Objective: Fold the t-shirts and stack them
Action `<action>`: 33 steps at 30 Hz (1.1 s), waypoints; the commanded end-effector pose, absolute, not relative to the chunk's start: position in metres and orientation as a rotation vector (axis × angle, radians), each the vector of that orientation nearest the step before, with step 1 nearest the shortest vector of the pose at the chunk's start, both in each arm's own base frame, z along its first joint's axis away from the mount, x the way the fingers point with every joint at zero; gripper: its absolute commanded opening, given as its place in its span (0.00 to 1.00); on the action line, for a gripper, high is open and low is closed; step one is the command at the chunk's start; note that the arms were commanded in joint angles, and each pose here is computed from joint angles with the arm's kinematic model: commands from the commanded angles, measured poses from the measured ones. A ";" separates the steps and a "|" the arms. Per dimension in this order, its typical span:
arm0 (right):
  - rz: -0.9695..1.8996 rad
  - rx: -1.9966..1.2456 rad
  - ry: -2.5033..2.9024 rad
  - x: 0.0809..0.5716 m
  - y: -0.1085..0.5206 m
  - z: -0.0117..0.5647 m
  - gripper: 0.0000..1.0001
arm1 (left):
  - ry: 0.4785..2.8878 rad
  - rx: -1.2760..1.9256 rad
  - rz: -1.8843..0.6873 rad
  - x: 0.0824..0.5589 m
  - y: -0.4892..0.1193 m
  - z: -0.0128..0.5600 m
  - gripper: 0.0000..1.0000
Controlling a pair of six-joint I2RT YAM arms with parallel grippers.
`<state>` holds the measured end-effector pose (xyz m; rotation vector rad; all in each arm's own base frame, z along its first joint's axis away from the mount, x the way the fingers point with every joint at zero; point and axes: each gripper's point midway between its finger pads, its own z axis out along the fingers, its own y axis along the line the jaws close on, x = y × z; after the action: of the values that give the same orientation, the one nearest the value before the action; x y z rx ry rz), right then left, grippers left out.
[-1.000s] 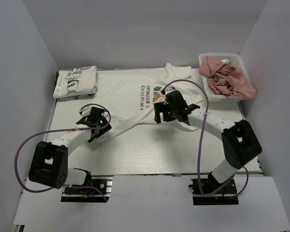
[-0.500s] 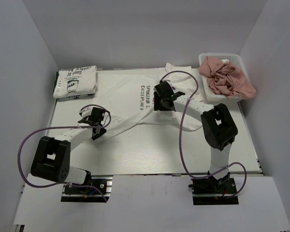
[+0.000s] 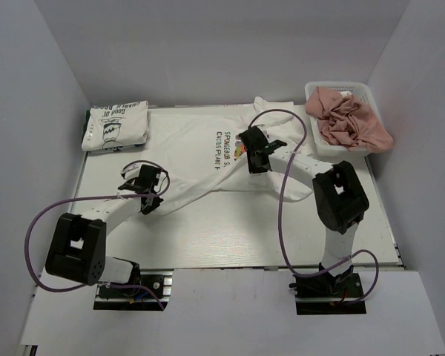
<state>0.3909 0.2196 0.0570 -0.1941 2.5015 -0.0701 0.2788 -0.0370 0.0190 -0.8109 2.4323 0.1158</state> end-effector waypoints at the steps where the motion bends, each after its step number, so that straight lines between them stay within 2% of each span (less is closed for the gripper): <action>1: -0.010 -0.273 2.414 0.384 0.217 0.108 0.00 | 2.404 -0.842 0.099 0.269 -0.033 0.033 0.00; 5: 0.079 -0.289 2.454 0.351 0.210 0.127 0.00 | 2.285 -0.868 0.011 0.266 -0.031 0.059 0.00; 9: 0.001 -0.274 2.628 0.282 0.171 0.115 0.00 | 2.216 -0.936 0.006 0.257 -0.024 0.073 0.00; 14: 0.081 -0.296 2.794 0.199 0.143 0.106 0.00 | 2.234 -1.050 0.109 0.230 -0.010 0.071 0.00; 16: 0.127 -0.284 2.865 0.168 0.134 0.112 0.00 | 2.228 -1.186 0.188 0.210 -0.001 0.067 0.00; 18: 0.168 -0.273 2.911 0.146 0.129 0.111 0.00 | 2.149 -1.262 0.204 0.207 0.007 0.073 0.00; 19: 0.155 -0.271 2.961 0.132 0.122 0.102 0.00 | 2.141 -1.270 0.217 0.203 0.009 0.072 0.14; 20: 0.181 -0.250 2.957 0.128 0.122 0.103 0.05 | 2.132 -1.270 0.206 0.202 0.010 0.075 0.21; 22: 0.251 -0.257 2.952 0.121 0.126 0.102 0.23 | 2.113 -1.281 0.187 0.203 0.009 0.080 0.24; 23: 0.312 -0.264 2.951 0.115 0.129 0.104 0.31 | 2.099 -1.280 0.188 0.203 0.011 0.082 0.32; 25: 0.363 -0.284 2.915 0.115 0.133 0.111 0.41 | 2.079 -1.278 0.190 0.204 0.013 0.093 0.39; 27: 0.372 -0.275 2.826 0.124 0.131 0.127 0.51 | 2.056 -1.278 0.161 0.209 0.012 0.105 0.58; 28: 0.392 -0.269 2.778 0.131 0.134 0.134 0.56 | 2.046 -1.278 0.148 0.209 0.012 0.110 0.73; 29: 0.421 -0.267 2.737 0.135 0.138 0.142 0.90 | 2.035 -1.278 0.136 0.211 0.011 0.115 0.98; 33: 0.446 -0.275 2.625 0.161 0.151 0.148 0.90 | 2.013 -1.233 0.019 0.228 0.000 0.128 1.00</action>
<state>0.1351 0.1335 0.1318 -0.2642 2.7420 0.3870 0.2137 0.0036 0.1072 -1.2497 2.0726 0.0982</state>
